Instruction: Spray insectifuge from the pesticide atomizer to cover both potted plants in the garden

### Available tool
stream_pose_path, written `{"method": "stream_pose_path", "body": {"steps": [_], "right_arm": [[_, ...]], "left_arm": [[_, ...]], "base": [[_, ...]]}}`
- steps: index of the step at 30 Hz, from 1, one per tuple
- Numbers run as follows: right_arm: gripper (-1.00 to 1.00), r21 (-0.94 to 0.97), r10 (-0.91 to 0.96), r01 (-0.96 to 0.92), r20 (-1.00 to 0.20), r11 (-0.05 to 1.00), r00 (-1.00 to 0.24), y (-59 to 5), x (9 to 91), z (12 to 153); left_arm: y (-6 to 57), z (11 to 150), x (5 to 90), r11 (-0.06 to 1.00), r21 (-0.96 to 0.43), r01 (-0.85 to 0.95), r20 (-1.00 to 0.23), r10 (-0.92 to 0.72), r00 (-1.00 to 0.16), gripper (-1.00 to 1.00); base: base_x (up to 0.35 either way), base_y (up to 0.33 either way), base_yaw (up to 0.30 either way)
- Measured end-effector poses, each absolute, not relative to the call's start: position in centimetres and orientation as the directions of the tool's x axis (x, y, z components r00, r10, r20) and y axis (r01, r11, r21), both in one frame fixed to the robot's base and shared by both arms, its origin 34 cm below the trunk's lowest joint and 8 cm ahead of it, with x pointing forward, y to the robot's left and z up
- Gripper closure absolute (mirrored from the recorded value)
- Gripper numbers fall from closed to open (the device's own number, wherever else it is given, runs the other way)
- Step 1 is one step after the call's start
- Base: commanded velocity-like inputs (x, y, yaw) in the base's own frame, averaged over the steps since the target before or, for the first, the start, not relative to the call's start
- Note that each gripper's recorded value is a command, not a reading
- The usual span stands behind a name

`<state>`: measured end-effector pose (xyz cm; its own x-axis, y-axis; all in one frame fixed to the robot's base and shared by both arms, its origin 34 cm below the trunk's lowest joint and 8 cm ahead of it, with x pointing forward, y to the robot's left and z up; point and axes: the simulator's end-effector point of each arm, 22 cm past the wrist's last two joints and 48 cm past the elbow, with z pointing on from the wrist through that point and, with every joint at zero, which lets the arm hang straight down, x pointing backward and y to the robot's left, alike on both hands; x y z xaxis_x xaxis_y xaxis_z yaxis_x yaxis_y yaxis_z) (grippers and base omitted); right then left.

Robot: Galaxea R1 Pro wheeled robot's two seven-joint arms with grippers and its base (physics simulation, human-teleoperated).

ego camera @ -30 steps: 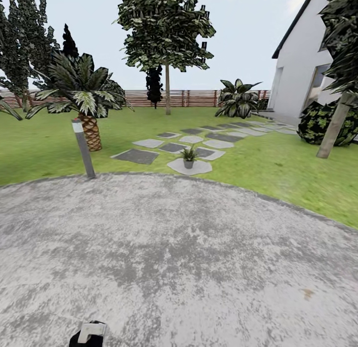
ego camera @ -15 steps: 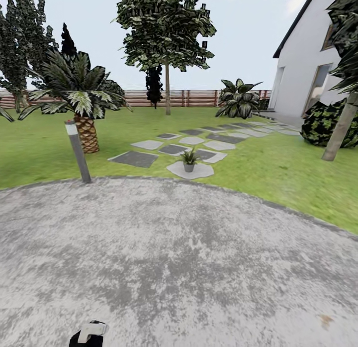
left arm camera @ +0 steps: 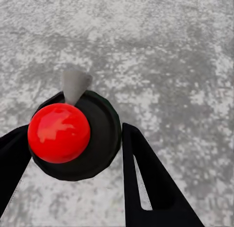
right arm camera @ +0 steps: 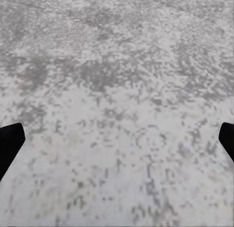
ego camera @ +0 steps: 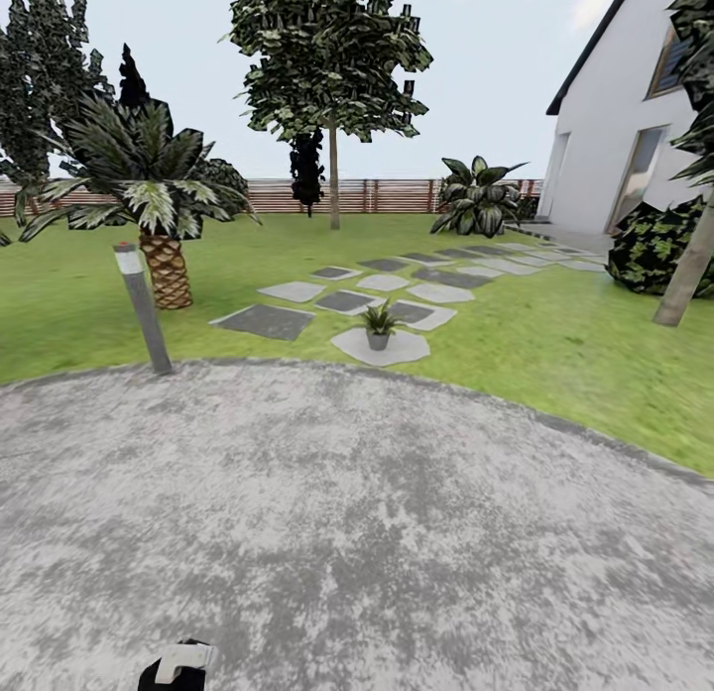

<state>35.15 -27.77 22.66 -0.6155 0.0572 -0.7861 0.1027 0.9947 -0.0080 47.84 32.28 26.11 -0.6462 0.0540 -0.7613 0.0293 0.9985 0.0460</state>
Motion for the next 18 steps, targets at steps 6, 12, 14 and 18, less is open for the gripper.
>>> {"method": "stream_pose_path", "body": {"steps": [6,12,14,18], "right_arm": [[-1.0,-0.008,0.057,0.103,-0.786,0.995,-0.616,-27.78,35.15,22.66],[-1.0,-0.008,0.058,0.103,-0.786,0.995,-0.615,-27.79,35.16,22.67],[-1.0,-0.008,0.057,0.103,-0.786,0.995,-0.616,-27.78,35.13,22.65],[-1.0,-0.008,0.057,0.103,-0.786,0.995,-0.616,-27.78,35.14,22.66]], "left_arm": [[32.29,26.11,47.85,0.999,0.046,0.028,-0.761,0.053,-0.646,1.0],[32.3,26.1,47.85,0.999,0.045,0.028,-0.761,0.053,-0.646,1.0],[32.3,26.11,47.85,0.999,0.045,0.028,-0.761,0.053,-0.646,1.0],[32.3,26.09,47.83,0.999,0.045,0.028,-0.761,0.053,-0.647,1.0]], "base": [[0.34,0.0,0.0],[0.34,0.0,0.0],[0.34,0.0,0.0],[0.34,0.0,0.0]]}}
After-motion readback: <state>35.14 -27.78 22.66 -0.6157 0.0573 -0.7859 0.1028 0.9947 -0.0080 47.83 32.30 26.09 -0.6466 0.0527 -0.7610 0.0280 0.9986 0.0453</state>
